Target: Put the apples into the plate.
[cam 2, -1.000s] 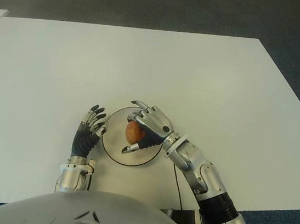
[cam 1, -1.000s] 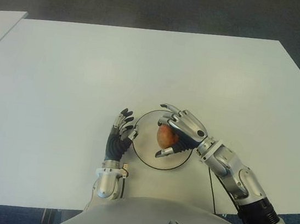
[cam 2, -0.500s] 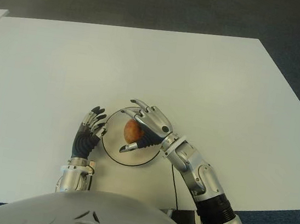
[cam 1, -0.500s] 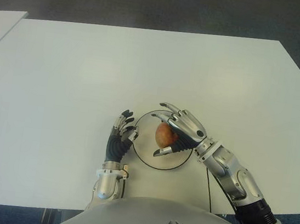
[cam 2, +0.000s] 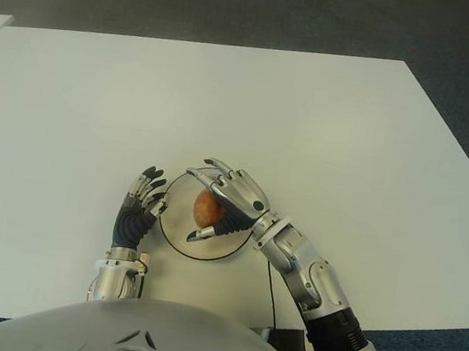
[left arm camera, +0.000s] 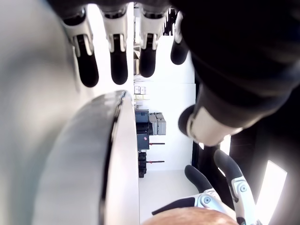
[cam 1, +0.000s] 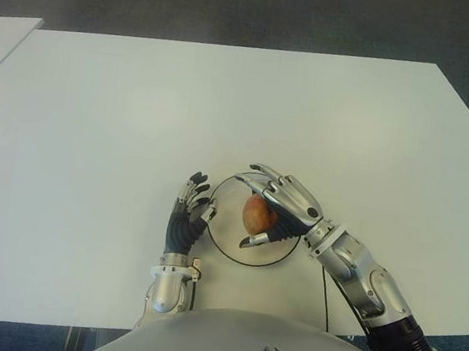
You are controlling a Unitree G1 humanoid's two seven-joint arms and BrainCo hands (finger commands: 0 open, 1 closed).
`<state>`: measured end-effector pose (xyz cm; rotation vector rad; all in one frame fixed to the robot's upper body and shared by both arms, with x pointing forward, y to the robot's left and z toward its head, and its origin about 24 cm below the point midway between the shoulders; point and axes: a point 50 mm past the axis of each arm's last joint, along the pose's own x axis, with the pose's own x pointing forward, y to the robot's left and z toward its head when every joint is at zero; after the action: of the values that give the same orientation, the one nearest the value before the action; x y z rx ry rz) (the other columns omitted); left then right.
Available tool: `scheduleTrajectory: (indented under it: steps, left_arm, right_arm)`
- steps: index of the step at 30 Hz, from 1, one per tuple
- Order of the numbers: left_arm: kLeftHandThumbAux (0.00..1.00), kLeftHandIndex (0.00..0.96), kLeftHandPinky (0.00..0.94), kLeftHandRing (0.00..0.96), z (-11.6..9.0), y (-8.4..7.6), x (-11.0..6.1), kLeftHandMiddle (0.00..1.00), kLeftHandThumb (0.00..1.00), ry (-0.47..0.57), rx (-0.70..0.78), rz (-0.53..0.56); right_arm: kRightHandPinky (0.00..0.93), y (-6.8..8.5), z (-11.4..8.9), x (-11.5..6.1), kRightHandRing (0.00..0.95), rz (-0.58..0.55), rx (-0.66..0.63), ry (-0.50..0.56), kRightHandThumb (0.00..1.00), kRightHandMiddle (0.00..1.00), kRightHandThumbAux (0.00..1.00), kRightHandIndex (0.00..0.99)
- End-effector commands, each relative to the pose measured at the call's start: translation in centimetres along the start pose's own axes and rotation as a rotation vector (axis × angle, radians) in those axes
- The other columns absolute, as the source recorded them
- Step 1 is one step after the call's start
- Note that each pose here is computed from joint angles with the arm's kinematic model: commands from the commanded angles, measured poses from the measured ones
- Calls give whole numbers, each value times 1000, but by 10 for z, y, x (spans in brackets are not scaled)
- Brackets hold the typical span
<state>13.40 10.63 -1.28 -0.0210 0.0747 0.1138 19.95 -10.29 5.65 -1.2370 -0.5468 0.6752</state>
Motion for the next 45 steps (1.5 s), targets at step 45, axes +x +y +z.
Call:
scheduleTrajectory:
  steps: [45]
  left_arm:
    - [726,107,242,201,-3,-11,2,171,156,-17,3,12]
  right_arm:
    - [0,2,-1,0,0,-23,86,1,94,0,310,0]
